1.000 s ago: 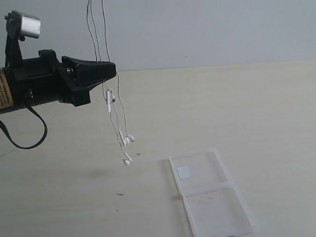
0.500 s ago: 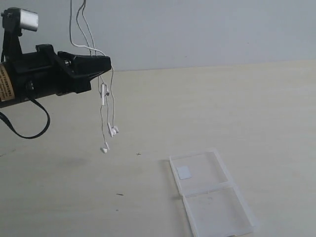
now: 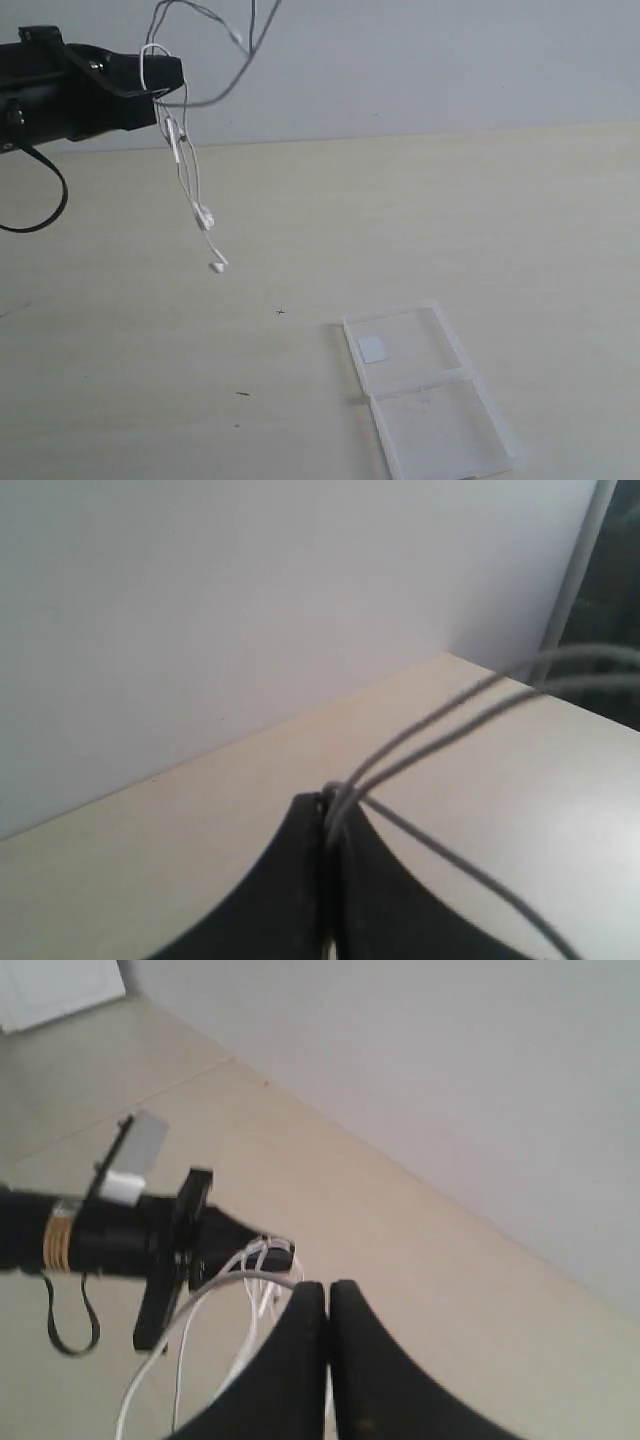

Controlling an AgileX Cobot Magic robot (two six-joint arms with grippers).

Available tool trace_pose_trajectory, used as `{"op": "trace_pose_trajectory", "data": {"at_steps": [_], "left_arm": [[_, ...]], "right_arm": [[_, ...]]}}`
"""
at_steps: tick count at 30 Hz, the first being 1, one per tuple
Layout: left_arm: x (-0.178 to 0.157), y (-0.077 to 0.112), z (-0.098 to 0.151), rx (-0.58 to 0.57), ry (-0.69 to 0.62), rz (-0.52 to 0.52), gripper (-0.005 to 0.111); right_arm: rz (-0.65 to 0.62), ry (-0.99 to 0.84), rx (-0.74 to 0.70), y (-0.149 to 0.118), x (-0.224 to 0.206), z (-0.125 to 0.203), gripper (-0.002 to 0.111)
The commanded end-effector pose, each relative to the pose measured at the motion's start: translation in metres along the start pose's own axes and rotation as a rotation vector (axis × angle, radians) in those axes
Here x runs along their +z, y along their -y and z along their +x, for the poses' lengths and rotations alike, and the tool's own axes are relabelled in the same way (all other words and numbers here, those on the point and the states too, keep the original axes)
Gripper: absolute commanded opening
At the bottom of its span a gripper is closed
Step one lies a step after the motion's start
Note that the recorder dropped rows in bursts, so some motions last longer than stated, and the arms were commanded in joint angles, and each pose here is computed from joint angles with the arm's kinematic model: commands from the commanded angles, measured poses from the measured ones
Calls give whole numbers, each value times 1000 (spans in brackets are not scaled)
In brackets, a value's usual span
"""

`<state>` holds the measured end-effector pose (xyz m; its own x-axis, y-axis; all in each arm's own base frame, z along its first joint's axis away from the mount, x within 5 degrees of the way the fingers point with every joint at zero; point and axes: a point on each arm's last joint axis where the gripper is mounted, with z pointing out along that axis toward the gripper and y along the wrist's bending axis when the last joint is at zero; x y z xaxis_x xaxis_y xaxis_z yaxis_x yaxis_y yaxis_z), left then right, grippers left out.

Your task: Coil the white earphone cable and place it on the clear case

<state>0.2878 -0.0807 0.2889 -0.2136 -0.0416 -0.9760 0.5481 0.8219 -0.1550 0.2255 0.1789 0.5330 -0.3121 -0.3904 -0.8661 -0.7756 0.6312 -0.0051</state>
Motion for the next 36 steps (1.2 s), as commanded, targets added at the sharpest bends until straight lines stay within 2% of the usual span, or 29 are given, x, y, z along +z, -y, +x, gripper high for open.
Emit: {"op": "trace_pose_trajectory", "data": {"at_steps": [1, 6, 11, 12, 14, 17, 20, 21, 23, 25, 27, 30, 36], "left_arm": [[-11, 5, -10, 30, -23, -28, 0], [-17, 11, -12, 36, -51, -2, 0], [-24, 17, -12, 49, -95, 25, 0], [-28, 20, -14, 39, -102, 34, 0], [-32, 24, -18, 10, -93, 55, 0], [-34, 27, -19, -39, -95, 77, 0], [-34, 25, -18, -66, -106, 46, 0], [-34, 24, -18, -65, -107, 33, 0], [-34, 22, -18, -66, -108, 10, 0], [-34, 20, -18, -65, -109, -8, 0], [-34, 19, -18, -87, -109, -23, 0], [-34, 18, -18, -119, -106, -34, 0], [-34, 18, -22, -209, -62, -36, 0]], "right_arm": [[-53, -172, 6, -3, 24, 42, 0], [-173, -403, 5, -6, 70, 105, 0], [-123, -416, 29, 4, 122, 149, 0], [-93, -413, 49, 9, 142, 166, 0], [-91, -383, 78, 12, 165, 177, 0], [-149, -339, 71, 11, 181, 177, 1], [-175, -323, 68, 7, 175, 174, 27], [-172, -306, 63, 6, 170, 170, 41], [-170, -271, 42, 3, 153, 160, 56], [-147, -251, -17, 2, 133, 153, 62], [-86, -238, -77, 4, 114, 147, 64], [-43, -222, -33, 3, 100, 142, 64], [-121, -274, 54, -6, 92, 145, 65]]}}
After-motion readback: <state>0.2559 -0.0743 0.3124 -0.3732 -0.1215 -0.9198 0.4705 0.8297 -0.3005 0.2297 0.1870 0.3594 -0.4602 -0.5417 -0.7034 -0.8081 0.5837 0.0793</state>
